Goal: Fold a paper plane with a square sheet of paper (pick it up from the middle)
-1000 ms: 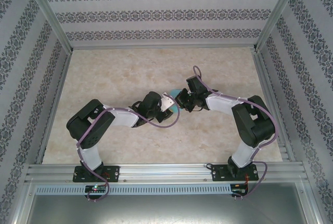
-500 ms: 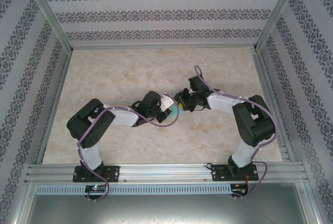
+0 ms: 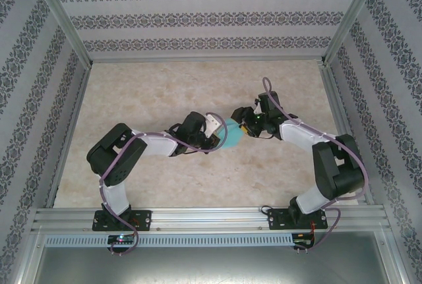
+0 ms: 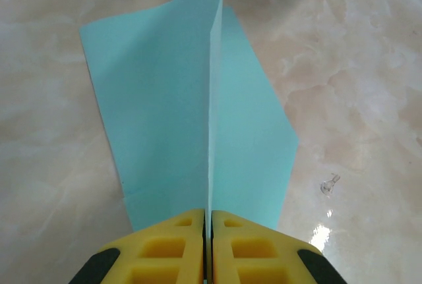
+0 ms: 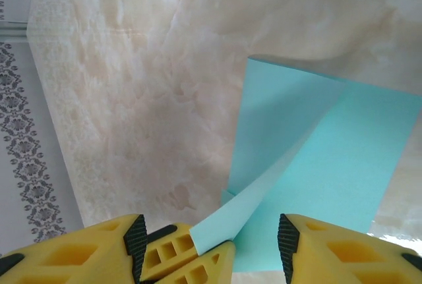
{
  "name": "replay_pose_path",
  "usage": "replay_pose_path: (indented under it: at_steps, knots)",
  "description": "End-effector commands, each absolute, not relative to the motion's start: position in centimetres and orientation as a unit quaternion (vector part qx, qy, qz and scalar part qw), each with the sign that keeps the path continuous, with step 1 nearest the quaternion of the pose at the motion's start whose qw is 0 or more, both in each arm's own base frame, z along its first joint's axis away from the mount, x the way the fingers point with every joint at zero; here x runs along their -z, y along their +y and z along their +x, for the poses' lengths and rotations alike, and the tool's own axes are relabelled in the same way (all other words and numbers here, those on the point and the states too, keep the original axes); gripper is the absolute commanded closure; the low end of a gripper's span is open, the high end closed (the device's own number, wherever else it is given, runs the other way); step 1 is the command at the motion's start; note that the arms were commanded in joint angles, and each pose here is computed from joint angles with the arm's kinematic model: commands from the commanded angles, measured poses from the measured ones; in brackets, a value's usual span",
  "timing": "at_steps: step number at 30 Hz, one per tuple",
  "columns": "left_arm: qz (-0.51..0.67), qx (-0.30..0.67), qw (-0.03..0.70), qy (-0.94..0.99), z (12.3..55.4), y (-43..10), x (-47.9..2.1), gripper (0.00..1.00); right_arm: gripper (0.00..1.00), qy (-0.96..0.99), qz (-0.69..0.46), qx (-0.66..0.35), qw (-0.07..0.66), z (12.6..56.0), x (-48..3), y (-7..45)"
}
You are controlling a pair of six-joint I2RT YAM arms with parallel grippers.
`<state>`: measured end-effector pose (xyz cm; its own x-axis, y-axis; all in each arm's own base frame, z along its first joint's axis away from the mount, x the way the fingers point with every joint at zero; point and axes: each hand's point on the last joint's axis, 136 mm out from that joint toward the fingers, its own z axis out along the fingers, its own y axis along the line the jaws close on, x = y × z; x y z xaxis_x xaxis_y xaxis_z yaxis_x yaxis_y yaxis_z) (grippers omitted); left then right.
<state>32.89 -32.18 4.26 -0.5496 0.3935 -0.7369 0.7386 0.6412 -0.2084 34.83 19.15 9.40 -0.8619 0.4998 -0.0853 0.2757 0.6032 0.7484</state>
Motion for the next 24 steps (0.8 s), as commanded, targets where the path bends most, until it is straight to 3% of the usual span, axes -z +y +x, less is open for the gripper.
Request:
replay_pose_path:
  at_steps: [1,14,24]
  knots:
    - [0.293,0.28,0.296,0.865,32.7,-32.2,-3.7,0.88,0.43,0.887,0.192,-0.387,0.163,34.3,-9.3,18.6]
    - [0.206,0.31,0.206,0.905,32.1,-32.9,-3.5,0.86,0.45,0.879,0.16,-0.425,0.145,33.0,-7.5,20.1]
    - [0.207,0.327,0.154,0.909,31.7,-34.2,-3.4,0.87,0.48,0.888,0.141,-0.415,0.142,32.6,-6.1,19.8]
